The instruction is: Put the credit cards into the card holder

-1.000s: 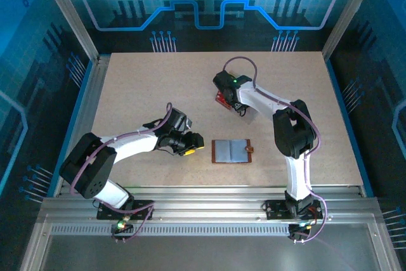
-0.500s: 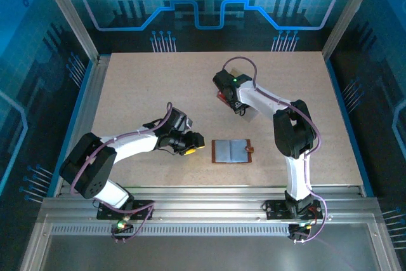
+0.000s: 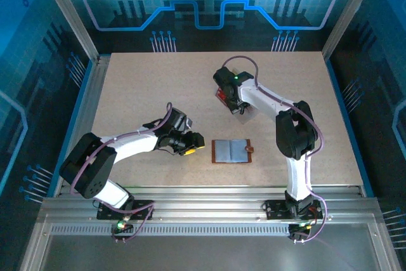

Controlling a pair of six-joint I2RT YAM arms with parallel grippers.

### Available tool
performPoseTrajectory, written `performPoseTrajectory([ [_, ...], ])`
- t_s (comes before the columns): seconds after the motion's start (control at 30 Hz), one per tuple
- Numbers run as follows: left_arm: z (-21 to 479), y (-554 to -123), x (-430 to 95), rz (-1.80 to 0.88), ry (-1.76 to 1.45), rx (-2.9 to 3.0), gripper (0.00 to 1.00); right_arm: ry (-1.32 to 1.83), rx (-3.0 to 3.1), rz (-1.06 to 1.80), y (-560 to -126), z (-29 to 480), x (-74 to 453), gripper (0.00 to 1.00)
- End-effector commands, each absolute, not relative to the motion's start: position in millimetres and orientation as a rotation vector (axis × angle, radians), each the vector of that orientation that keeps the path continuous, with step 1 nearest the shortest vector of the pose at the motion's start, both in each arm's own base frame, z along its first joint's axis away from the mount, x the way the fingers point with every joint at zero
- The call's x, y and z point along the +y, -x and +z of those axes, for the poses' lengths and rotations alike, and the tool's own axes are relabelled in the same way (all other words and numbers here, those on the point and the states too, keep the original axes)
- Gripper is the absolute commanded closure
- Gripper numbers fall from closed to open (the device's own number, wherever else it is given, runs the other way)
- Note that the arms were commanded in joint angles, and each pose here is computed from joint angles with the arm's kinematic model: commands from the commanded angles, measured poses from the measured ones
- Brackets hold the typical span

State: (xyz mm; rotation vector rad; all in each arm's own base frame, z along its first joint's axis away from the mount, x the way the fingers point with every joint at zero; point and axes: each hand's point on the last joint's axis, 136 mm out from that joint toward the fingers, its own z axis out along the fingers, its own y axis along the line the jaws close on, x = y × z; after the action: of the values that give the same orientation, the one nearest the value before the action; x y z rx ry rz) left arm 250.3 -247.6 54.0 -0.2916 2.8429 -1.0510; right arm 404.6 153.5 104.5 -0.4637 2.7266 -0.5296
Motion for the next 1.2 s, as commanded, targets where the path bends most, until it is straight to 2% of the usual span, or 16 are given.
performPoseTrajectory([
  [0.0, 48.5, -245.6, -244.3, -1.051, 0.293, 2.864, 0.46, 0.448, 2.723, -0.418, -402.1, 125.7, 161.0, 1.00],
  [0.4, 50.9, -244.0, -245.3, -1.054, 0.251, 2.864, 0.42, 0.407, 2.719, -0.261, -399.0, 142.6, 167.4, 1.00],
  [0.57, 52.9, -240.9, -248.1, -1.024, 0.194, 2.875, 0.41, 0.394, 2.731, -0.131, -383.8, 150.5, 173.0, 1.00],
  [0.97, 50.8, -238.4, -260.0, -0.953, 0.089, 2.894, 0.39, 0.301, 2.884, 0.318, -268.3, 129.8, 178.7, 1.00],
  [1.17, 48.2, -235.9, -264.7, -0.934, 0.055, 2.897, 0.39, 0.260, 2.952, 0.461, -238.2, 111.5, 193.7, 1.00],
])
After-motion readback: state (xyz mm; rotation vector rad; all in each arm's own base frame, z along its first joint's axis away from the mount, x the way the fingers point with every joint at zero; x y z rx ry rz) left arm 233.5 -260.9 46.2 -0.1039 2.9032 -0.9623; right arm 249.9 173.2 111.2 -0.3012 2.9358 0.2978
